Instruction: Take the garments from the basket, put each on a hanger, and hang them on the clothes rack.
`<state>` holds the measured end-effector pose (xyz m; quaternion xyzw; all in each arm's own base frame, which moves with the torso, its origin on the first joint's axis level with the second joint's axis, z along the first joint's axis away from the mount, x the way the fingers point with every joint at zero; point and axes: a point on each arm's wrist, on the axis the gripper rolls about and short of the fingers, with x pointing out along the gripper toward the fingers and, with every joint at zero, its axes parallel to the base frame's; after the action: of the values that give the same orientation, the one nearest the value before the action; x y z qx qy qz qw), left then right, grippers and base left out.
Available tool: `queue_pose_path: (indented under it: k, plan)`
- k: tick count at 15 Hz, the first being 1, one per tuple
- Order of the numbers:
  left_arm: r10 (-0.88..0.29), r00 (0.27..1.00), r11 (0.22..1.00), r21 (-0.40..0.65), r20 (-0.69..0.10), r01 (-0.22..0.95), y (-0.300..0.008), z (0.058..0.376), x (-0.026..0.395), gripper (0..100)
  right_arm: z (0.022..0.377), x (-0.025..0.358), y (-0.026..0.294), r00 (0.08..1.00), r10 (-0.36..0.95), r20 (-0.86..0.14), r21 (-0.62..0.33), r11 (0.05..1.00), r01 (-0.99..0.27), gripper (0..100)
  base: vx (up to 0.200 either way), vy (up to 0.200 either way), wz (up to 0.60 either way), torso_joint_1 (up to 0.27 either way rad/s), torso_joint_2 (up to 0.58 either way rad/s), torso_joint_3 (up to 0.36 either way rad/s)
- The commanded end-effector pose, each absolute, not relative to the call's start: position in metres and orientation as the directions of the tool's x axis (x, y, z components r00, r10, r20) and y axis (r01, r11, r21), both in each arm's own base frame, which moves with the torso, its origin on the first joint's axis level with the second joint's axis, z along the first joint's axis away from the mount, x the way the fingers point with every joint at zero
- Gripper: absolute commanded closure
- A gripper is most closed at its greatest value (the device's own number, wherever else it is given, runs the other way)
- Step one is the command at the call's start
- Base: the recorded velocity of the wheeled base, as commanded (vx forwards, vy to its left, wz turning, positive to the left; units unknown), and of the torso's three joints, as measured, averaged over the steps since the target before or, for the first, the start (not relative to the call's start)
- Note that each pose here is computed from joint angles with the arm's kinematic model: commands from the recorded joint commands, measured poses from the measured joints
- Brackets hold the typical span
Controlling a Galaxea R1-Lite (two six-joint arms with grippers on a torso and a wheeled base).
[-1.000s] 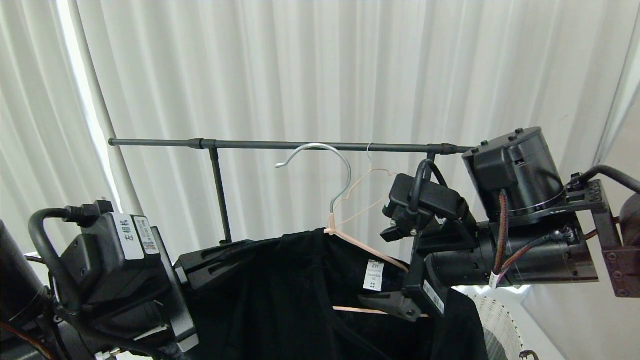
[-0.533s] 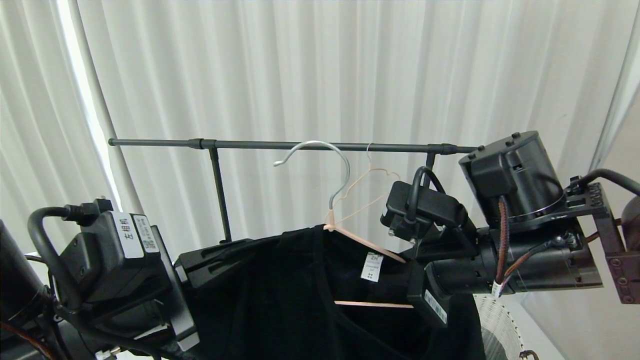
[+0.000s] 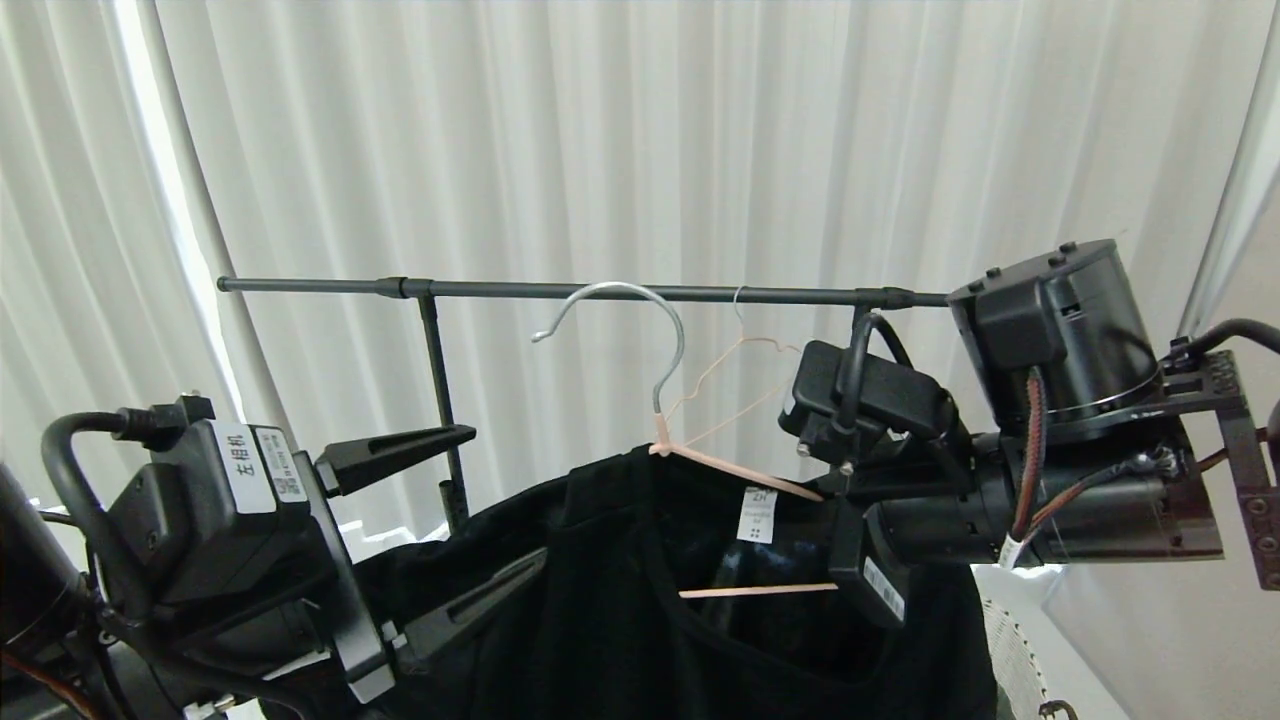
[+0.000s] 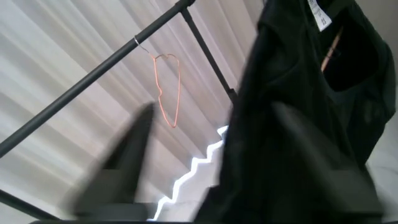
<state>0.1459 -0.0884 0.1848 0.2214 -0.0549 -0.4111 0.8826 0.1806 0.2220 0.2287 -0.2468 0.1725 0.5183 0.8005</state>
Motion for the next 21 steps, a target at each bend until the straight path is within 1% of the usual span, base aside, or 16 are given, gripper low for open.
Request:
queue_pose_path:
  k: [1,3,6,8,10,11,12,13,14,15,18,21]
  plan:
    - [-0.749,0.659,0.569,0.436,-0.076,0.697,-0.085,0.185,0.141,0,0.237,0.188,0.205,0.457,0.731,-0.507,-0.27,0.368,-0.889,100,0.0,0.0,0.0,0.0,0.0,0.0]
    - [-0.733,0.675,0.588,0.427,-0.078,0.687,-0.08,0.182,0.137,0,0.242,0.198,0.189,0.509,0.706,-0.492,-0.317,0.399,-0.86,100,0.0,0.0,0.0,0.0,0.0,0.0]
    - [-0.714,0.698,0.623,0.404,-0.058,0.67,-0.072,0.183,0.131,0,0.246,0.207,0.17,0.57,0.673,-0.471,-0.33,0.465,-0.822,100,0.0,0.0,0.0,0.0,0.0,0.0]
    - [-0.69,0.721,0.643,0.4,-0.069,0.653,-0.065,0.179,0.129,0,0.249,0.209,0.165,0.594,0.67,-0.444,-0.341,0.487,-0.804,100,0.0,0.0,0.0,0.0,0.0,0.0]
    - [-0.618,0.775,0.693,0.376,-0.128,0.615,-0.052,0.163,0.131,0,0.254,0.206,0.162,0.605,0.679,-0.417,-0.35,0.494,-0.796,100,0.0,0.0,0.0,0.0,0.0,0.0]
    - [-0.56,0.809,0.738,0.336,-0.178,0.585,-0.042,0.151,0.133,0,0.258,0.203,0.16,0.609,0.685,-0.399,-0.362,0.492,-0.791,100,0.0,0.0,0.0,0.0,0.0,0.0]
    - [-0.54,0.816,0.758,0.301,-0.206,0.578,-0.039,0.145,0.135,0,0.26,0.2,0.159,0.612,0.691,-0.385,-0.381,0.485,-0.787,100,0.0,0.0,0.0,0.0,0.0,0.0]
    - [-0.525,0.82,0.783,0.249,-0.227,0.57,-0.037,0.141,0.137,0,0.26,0.198,0.158,0.615,0.699,-0.365,-0.401,0.478,-0.782,100,0.0,0.0,0.0,0.0,0.0,0.0]
    - [-0.522,0.82,0.791,0.226,-0.232,0.568,-0.037,0.14,0.138,0,0.26,0.198,0.158,0.617,0.703,-0.354,-0.407,0.479,-0.778,100,0.0,0.0,0.0,0.0,0.0,0.0]
    - [-0.521,0.814,0.806,0.166,-0.255,0.568,-0.037,0.137,0.141,0,0.26,0.193,0.16,0.61,0.726,-0.317,-0.417,0.471,-0.777,100,0.0,0.0,0.0,0.0,0.0,0.0]
    - [-0.519,0.798,0.807,0.133,-0.305,0.576,-0.039,0.128,0.148,0,0.262,0.182,0.165,0.583,0.758,-0.291,-0.426,0.443,-0.789,100,0.0,0.0,0.0,0.0,0.0,0.0]
    - [-0.518,0.792,0.807,0.124,-0.322,0.578,-0.04,0.127,0.155,0,0.265,0.176,0.167,0.573,0.77,-0.281,-0.43,0.433,-0.793,100,0.0,0.0,0.0,0.0,0.0,0.0]
